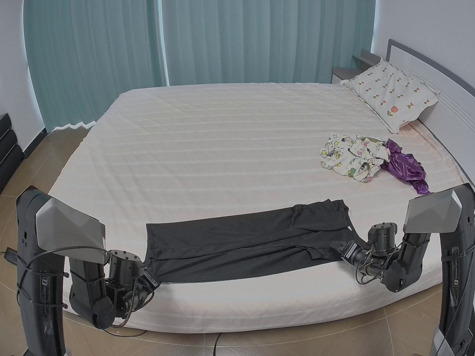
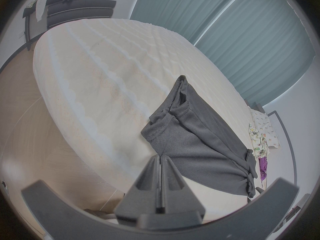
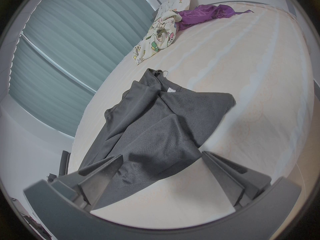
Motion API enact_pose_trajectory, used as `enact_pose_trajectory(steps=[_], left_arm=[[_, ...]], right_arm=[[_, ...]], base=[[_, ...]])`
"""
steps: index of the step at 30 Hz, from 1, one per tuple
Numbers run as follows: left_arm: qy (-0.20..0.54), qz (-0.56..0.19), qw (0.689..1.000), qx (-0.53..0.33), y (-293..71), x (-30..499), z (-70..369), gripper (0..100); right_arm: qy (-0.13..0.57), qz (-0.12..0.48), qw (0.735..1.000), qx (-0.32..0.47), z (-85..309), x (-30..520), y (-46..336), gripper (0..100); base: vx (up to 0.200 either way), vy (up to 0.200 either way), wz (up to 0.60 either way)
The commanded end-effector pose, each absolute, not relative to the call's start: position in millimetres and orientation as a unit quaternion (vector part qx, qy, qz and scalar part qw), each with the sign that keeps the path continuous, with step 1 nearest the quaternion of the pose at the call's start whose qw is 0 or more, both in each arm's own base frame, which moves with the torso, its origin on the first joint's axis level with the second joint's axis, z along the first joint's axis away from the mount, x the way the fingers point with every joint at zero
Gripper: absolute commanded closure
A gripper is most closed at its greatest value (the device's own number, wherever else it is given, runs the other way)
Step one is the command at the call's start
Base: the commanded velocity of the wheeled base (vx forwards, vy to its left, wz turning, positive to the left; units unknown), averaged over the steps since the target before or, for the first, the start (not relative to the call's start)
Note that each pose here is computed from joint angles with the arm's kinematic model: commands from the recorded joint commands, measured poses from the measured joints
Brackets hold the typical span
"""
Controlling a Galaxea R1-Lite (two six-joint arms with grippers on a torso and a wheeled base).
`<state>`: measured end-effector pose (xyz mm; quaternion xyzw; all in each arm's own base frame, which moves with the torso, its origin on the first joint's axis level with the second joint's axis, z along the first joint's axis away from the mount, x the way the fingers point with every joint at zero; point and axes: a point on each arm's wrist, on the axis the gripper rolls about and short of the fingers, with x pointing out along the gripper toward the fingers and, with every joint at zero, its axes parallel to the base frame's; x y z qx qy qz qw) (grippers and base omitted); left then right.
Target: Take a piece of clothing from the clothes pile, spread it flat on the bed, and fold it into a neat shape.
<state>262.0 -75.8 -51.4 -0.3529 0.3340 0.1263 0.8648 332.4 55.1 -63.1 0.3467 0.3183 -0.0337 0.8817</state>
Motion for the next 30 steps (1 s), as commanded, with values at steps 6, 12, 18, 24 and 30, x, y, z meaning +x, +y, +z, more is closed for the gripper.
enact_pose_trajectory(steps=[6, 12, 18, 24, 30], left_arm=[[0.334, 0.126, 0.865, -0.353, -76, 262, -52, 100], [0.334, 0.126, 0.865, -0.352, -76, 262, -51, 100], [0.333, 0.128, 0.867, -0.349, -76, 261, -51, 100], [0.333, 0.126, 0.868, -0.347, -75, 258, -46, 100], [0.335, 0.124, 0.868, -0.346, -73, 251, -41, 100]], right_arm=[[0.311, -0.061, 0.886, 0.338, -66, 334, 56, 100], [0.307, -0.066, 0.883, 0.349, -54, 325, 54, 100], [0.311, -0.066, 0.879, 0.355, -43, 313, 51, 100], [0.315, -0.072, 0.879, 0.35, -40, 306, 47, 100], [0.318, -0.071, 0.881, 0.343, -34, 300, 45, 100]], base=[[0.0, 0.0, 0.0], [0.0, 0.0, 0.0], [0.0, 0.0, 0.0], [0.0, 0.0, 0.0], [0.0, 0.0, 0.0]])
